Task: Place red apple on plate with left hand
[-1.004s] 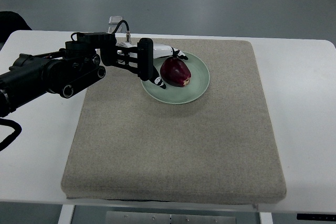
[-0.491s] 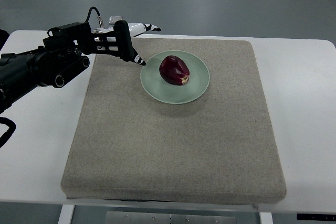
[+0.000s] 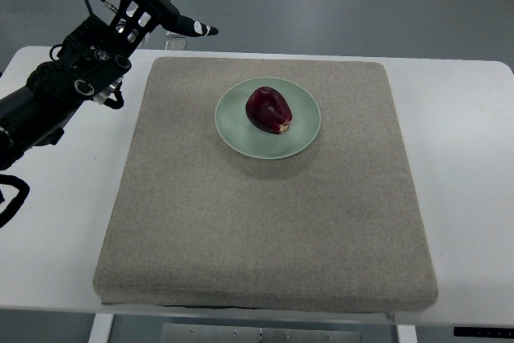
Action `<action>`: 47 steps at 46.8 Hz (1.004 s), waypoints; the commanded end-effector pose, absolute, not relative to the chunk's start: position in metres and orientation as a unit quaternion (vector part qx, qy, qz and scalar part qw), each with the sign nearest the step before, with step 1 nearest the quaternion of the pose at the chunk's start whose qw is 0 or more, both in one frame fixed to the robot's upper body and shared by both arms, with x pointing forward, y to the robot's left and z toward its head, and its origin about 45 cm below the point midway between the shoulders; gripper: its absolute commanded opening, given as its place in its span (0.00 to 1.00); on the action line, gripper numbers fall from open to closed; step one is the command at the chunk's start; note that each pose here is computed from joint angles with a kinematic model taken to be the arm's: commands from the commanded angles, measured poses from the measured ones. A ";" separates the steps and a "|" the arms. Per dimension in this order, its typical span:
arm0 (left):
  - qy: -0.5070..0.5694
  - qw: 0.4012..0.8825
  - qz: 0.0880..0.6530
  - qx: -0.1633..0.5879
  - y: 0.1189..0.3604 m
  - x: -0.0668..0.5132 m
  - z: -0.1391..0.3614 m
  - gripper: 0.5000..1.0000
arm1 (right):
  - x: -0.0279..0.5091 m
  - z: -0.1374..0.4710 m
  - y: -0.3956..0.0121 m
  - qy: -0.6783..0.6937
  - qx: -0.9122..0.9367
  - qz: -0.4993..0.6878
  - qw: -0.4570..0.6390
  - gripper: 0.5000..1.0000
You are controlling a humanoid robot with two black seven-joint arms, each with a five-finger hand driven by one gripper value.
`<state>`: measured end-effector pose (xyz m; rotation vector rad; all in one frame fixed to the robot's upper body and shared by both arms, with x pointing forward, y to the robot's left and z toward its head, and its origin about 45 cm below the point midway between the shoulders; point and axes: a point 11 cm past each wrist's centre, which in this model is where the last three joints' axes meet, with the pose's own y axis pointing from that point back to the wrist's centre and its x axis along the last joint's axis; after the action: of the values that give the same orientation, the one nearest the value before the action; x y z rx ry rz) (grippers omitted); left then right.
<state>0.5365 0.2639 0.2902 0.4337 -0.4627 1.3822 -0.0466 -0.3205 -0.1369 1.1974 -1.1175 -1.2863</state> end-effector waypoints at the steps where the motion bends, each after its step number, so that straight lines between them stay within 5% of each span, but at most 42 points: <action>1: -0.143 0.706 0.671 0.174 0.278 0.540 0.292 0.96 | -0.047 -0.137 -0.321 -0.463 0.496 -0.533 0.505 0.86; 17: 0.080 0.669 0.738 0.052 0.301 0.544 0.292 0.95 | -0.047 -0.137 -0.321 -0.463 0.496 -0.533 0.505 0.86; 29: 0.196 0.698 0.686 -0.063 0.301 0.536 0.266 0.96 | -0.047 -0.137 -0.321 -0.463 0.496 -0.533 0.505 0.86; 47: 0.227 0.736 0.616 -0.166 0.297 0.531 0.270 0.97 | -0.047 -0.137 -0.321 -0.463 0.497 -0.533 0.505 0.86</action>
<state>0.5311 0.2980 0.2670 -0.3317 0.5050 1.3761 -0.0466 -0.3205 -0.1369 1.1974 -1.1175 -1.2864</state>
